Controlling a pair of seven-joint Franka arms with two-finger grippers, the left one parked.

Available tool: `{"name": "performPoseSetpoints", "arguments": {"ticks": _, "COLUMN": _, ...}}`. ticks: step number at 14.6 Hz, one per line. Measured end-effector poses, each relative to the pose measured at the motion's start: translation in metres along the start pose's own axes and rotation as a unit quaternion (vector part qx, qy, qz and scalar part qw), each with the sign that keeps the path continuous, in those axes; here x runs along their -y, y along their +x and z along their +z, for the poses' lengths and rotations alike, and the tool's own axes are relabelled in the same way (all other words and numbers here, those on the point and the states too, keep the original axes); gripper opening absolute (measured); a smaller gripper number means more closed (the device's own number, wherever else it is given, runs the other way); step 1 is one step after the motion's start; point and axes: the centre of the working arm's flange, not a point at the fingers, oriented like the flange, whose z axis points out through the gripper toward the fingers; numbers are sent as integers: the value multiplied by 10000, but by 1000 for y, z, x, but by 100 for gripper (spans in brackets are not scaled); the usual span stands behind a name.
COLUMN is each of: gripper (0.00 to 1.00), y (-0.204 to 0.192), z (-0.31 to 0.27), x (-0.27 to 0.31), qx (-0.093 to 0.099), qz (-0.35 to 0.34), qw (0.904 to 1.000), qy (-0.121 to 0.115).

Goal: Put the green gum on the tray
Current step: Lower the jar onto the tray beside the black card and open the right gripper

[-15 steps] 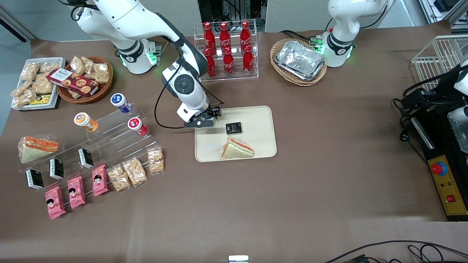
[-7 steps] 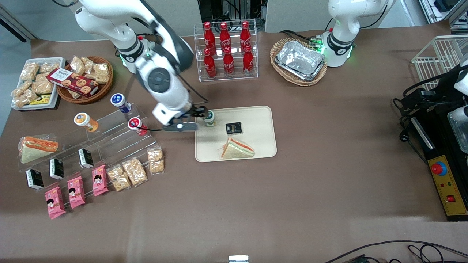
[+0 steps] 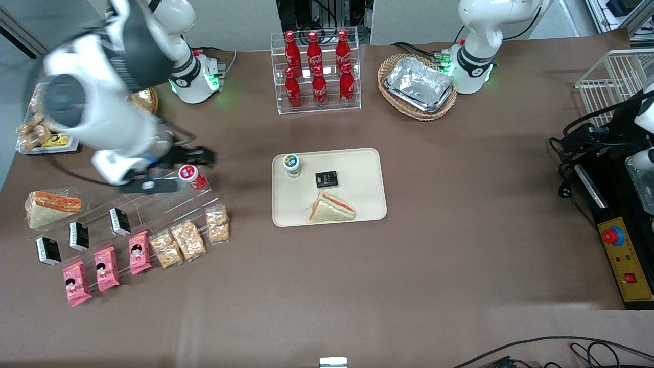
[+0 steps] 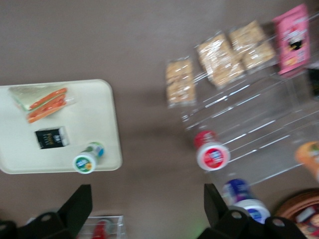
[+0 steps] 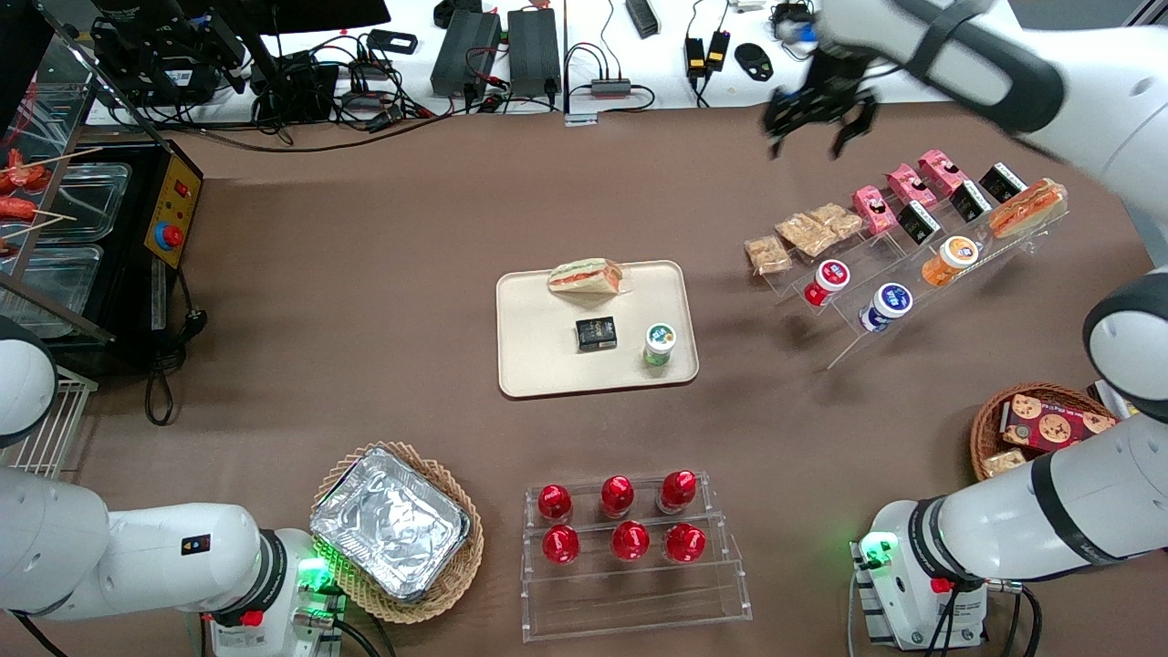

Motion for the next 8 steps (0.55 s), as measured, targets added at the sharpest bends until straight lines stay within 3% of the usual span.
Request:
{"name": "performPoseSetpoints", "arguments": {"ticks": 5, "gripper": 100, "y": 17, "z": -53, "x": -153, "qx": -339, "qz": -368, "qw": 9987, "qy": 116}}
{"name": "performPoseSetpoints", "arguments": {"ticks": 8, "gripper": 100, "y": 4, "z": -71, "x": -180, "qx": -454, "qz": -314, "qw": 9985, "qy": 39}}
